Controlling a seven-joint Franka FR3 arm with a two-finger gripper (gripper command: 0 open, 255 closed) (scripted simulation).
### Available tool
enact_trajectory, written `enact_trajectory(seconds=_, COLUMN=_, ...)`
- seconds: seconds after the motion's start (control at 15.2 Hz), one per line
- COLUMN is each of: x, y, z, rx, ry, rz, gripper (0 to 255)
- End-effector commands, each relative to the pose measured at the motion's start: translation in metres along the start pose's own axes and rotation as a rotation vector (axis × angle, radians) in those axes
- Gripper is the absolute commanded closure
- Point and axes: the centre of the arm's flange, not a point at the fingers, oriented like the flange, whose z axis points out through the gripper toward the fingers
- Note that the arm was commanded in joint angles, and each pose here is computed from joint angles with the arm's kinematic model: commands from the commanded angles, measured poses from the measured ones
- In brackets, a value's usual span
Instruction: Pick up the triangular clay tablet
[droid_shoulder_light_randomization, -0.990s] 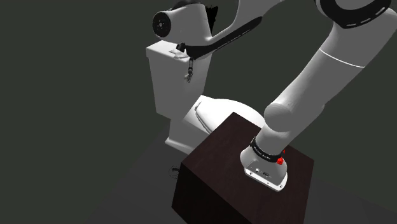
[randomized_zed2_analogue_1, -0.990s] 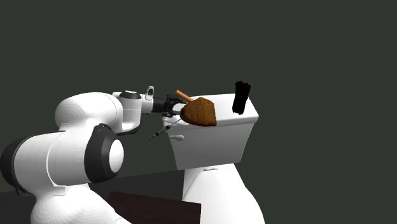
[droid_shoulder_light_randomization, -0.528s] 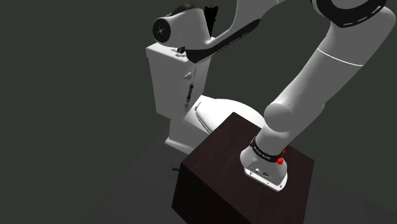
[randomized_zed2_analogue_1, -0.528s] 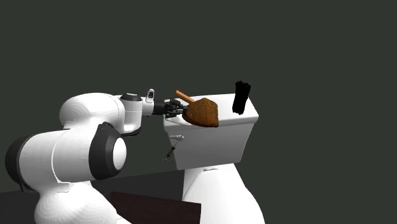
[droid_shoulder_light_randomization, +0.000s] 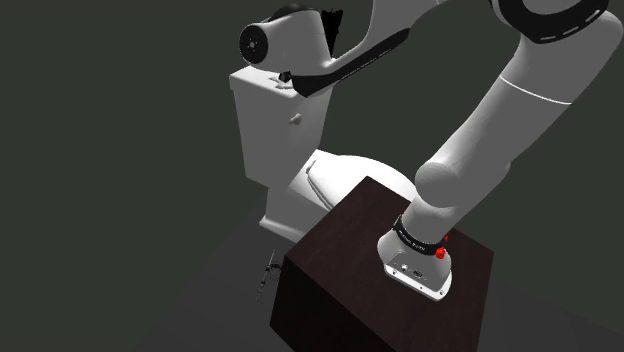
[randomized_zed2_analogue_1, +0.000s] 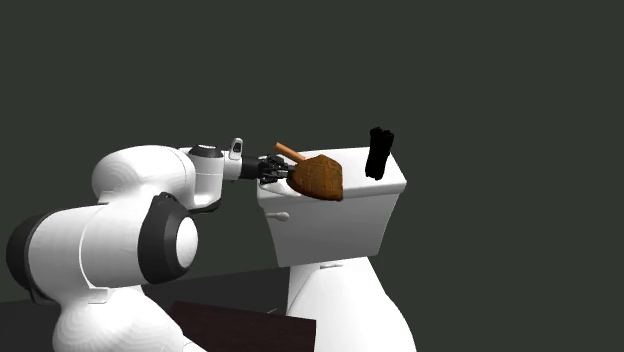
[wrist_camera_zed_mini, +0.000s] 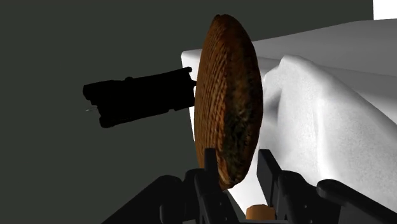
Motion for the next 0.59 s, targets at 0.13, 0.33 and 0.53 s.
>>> enact_trajectory(seconds=0.13, x=0.003, y=0.019, z=-0.006, rx=0.001, ry=-0.001, rz=-0.001, gripper=255)
enact_trajectory(seconds=0.33, x=0.006, y=0.034, z=-0.012, rx=0.001, ry=-0.001, rz=-0.001, gripper=255)
enact_trajectory(seconds=0.53, x=0.008, y=0.049, z=-0.017, rx=0.001, ry=-0.001, rz=-0.001, gripper=255)
